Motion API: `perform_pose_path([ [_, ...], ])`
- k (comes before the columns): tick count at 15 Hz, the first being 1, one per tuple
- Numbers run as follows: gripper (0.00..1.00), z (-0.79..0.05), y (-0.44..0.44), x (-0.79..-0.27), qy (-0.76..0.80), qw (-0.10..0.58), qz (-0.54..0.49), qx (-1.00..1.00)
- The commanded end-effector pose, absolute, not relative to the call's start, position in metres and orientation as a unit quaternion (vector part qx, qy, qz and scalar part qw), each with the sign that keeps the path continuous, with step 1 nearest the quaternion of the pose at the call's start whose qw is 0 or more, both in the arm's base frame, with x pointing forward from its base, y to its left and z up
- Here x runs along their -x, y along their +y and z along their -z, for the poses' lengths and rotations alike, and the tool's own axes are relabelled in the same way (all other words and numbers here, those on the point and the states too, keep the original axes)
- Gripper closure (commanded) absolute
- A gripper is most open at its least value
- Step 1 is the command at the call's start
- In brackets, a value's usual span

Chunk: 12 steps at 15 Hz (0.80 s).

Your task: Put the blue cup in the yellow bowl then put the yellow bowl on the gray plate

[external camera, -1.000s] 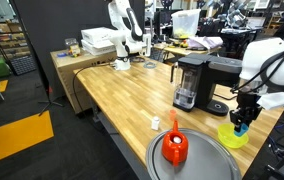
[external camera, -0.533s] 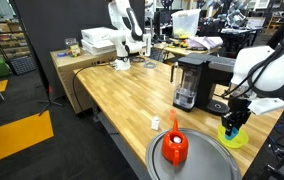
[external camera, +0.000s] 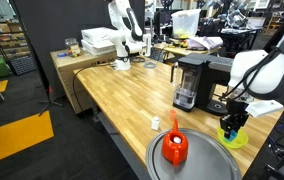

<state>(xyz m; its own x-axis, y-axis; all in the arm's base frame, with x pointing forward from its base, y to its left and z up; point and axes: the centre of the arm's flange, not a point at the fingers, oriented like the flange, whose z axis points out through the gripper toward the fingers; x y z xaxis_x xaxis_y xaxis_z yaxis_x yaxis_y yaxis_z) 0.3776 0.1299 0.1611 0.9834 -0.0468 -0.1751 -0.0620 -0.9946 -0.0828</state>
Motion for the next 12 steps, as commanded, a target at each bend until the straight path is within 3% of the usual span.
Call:
perform_pose_path([
  [1, 0.83, -0.155, 0.12, -0.376, 0.029, 0.049, -0.084, 0.995],
  [6, 0.83, -0.148, 0.11, -0.371, 0.038, 0.048, -0.093, 0.994],
  [7, 0.77, -0.147, 0.109, -0.37, 0.039, 0.048, -0.095, 0.994],
  [9, 0.35, -0.145, 0.107, -0.369, 0.04, 0.055, -0.099, 0.993],
  [12, 0.22, -0.147, 0.104, -0.37, 0.042, 0.071, -0.1, 0.992],
])
